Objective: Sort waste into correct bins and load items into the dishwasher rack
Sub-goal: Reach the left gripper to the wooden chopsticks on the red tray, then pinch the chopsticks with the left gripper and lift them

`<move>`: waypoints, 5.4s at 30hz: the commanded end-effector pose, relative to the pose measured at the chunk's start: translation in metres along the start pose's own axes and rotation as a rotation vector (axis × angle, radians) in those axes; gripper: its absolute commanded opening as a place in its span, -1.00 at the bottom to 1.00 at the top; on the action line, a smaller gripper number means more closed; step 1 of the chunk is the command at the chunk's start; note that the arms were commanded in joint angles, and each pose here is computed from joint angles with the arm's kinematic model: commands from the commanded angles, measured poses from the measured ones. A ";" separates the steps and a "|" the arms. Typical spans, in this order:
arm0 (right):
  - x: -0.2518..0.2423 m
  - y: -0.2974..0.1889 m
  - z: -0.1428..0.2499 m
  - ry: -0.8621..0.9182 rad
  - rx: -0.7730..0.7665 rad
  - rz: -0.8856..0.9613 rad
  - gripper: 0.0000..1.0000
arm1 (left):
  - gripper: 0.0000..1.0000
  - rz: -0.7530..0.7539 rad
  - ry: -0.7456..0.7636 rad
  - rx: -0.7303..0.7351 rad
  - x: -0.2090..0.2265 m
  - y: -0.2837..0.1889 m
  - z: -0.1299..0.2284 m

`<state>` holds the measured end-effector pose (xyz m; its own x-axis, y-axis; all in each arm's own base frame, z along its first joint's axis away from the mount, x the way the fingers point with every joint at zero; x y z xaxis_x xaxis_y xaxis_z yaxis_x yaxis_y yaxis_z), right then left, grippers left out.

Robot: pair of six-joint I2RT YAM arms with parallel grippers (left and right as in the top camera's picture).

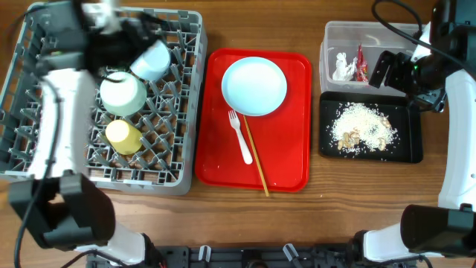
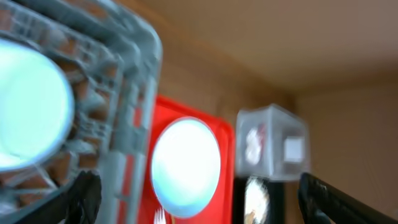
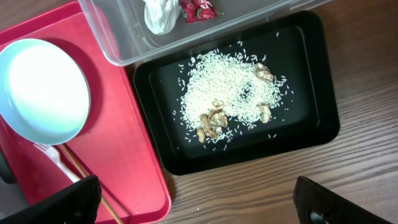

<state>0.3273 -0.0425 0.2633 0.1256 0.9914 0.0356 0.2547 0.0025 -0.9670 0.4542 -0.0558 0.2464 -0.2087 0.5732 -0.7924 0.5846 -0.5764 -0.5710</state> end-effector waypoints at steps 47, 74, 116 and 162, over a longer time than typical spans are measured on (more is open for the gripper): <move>-0.004 -0.001 -0.001 0.017 -0.002 0.019 0.99 | 0.78 -0.500 0.711 0.202 0.019 0.218 0.243; -0.004 -0.001 0.001 0.017 0.006 0.019 0.99 | 0.93 -0.732 -0.157 0.519 0.025 0.116 0.319; -0.003 -0.001 0.001 0.018 0.006 0.014 0.99 | 0.13 -0.869 -0.179 0.383 0.080 0.126 0.380; -0.003 -0.001 0.001 0.018 0.008 0.014 0.99 | -0.92 -0.833 -0.189 0.349 0.071 0.103 0.370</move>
<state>0.3256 -0.0422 0.2629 0.1259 0.9914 0.0358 0.2474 0.0035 -0.9689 0.2038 -0.2942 0.0275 -0.5999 0.7990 -0.0415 -0.1379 -0.1544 -0.9783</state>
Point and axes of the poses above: each gripper's point midway between its finger pads, its own y axis out along the fingers, its own x axis along the line the jaws close on, z = x × y, the point moved 2 cm from there along -y, back along the fingers, and after that the axes turned 15 degrees about -y, right-handed, at the moved point
